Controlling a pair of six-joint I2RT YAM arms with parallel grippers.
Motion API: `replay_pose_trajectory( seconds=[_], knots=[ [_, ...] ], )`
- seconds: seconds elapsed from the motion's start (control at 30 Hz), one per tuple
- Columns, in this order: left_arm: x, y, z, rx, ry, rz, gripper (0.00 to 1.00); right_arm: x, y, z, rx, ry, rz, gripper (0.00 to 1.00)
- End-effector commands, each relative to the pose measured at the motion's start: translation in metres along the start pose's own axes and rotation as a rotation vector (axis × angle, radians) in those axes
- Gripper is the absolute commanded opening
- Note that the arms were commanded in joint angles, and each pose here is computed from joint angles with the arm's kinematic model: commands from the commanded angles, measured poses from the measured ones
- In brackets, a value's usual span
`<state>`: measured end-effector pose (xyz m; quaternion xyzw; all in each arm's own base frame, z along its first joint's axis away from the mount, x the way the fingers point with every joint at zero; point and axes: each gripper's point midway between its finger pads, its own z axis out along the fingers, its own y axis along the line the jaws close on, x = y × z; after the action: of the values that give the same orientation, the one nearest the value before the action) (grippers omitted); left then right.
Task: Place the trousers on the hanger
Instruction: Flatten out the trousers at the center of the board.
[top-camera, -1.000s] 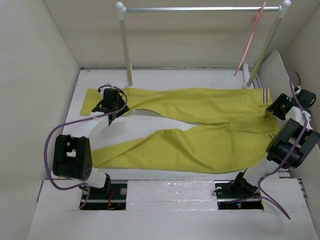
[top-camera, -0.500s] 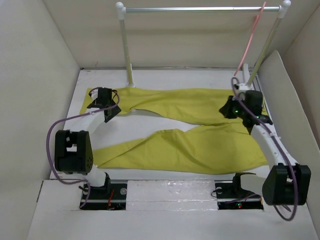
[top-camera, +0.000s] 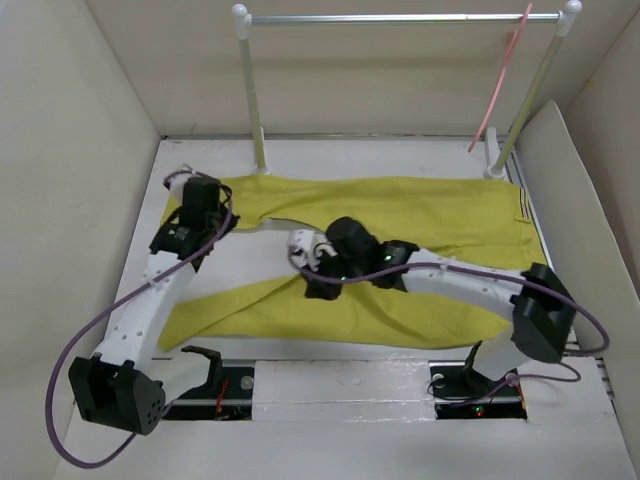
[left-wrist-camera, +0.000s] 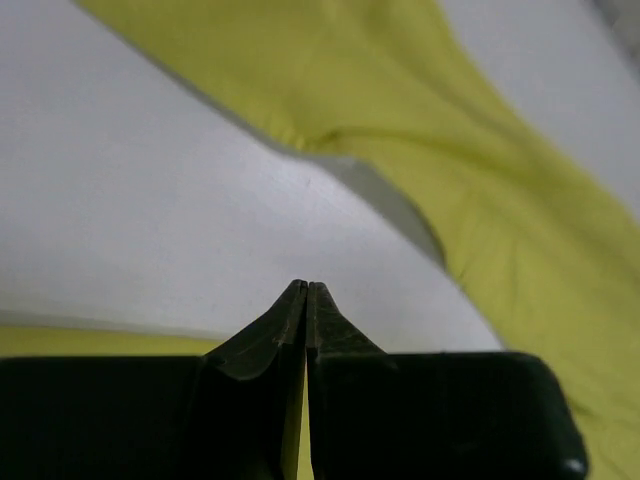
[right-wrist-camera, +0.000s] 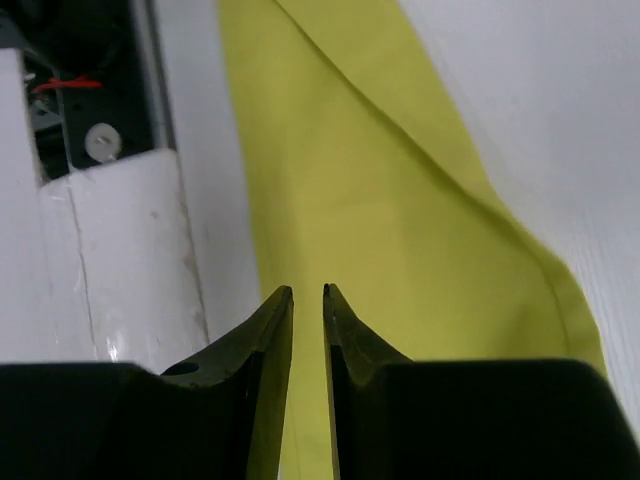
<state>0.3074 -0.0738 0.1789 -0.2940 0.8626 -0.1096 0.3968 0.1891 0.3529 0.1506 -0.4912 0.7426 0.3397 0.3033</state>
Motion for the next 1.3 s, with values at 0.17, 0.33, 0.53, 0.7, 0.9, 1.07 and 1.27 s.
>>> replay_pose_trajectory(
  seconds=[0.17, 0.33, 0.53, 0.7, 0.9, 1.07, 1.27],
  knots=[
    [-0.173, -0.073, -0.144, 0.254, -0.487, -0.046, 0.18, -0.058, 0.022, 0.101, -0.007, -0.006, -0.337, 0.60],
    [-0.169, -0.085, -0.158, 0.344, -0.462, -0.056, 0.40, -0.060, 0.006, 0.159, 0.089, 0.120, -0.449, 0.68],
    [-0.140, -0.068, -0.139, 0.316, -0.396, -0.043, 0.40, -0.051, -0.016, 0.180, 0.149, 0.219, -0.509, 0.68],
    [-0.135, -0.061, -0.136, 0.297, -0.393, -0.030, 0.40, -0.040, 0.000, 0.183, 0.091, 0.221, -0.526, 0.67],
    [-0.132, -0.060, -0.135, 0.291, -0.385, -0.021, 0.40, -0.012, 0.006, 0.194, 0.068, 0.304, -0.525, 0.67],
    [-0.127, -0.053, -0.131, 0.273, -0.379, -0.022, 0.39, -0.025, -0.010, 0.188, 0.221, 0.245, -0.509, 0.62],
    [-0.122, -0.049, -0.127, 0.257, -0.363, -0.012, 0.38, -0.045, -0.046, 0.189, 0.410, 0.230, -0.415, 0.16]
  ],
)
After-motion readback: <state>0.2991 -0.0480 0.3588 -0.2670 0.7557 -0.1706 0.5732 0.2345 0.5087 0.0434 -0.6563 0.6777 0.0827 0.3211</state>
